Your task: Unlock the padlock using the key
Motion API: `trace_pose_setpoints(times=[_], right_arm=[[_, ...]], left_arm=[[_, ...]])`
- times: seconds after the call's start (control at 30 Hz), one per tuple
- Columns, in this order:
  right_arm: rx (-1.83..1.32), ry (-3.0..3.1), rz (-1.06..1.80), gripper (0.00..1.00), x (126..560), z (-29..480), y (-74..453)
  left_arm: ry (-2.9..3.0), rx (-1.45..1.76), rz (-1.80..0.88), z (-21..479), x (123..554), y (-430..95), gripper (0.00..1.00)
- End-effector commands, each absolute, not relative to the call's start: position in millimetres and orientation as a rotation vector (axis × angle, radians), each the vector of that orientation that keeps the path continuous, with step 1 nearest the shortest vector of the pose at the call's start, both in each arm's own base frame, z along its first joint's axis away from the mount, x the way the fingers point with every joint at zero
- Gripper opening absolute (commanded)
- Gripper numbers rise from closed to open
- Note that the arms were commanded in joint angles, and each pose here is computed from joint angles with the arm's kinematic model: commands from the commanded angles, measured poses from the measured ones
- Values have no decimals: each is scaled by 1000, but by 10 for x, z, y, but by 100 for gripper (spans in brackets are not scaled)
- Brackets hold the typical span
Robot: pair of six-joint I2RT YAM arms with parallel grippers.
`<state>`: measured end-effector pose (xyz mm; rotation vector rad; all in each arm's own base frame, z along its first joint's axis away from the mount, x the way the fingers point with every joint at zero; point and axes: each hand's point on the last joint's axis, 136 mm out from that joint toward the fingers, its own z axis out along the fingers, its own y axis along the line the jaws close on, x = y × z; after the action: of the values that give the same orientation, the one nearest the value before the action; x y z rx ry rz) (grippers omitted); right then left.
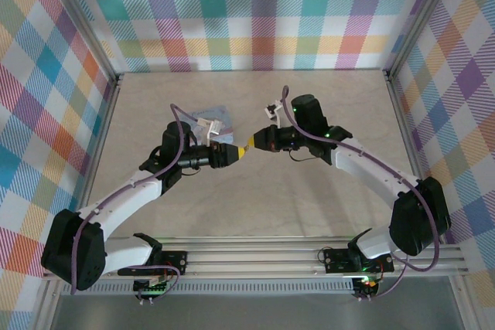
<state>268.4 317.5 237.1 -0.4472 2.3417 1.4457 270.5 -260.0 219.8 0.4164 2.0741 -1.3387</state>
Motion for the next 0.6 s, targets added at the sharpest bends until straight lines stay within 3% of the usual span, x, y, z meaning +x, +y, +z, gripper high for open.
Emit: trace_pose_setpoints(times=[0.0,0.33,0.57], right_arm=[[-516,2350,1411,0,2645,2371,3194],[-554,2351,1415,0,2615,2384,3222],[-568,2338,1437,0,2600,2416,3240]], left_arm=[[2025,493,-1356,2360,2685,-2685,50],[2020,536,-1400,2378,2656,-2814,46],[2039,525,-1407,2318,2696,-2851,27]])
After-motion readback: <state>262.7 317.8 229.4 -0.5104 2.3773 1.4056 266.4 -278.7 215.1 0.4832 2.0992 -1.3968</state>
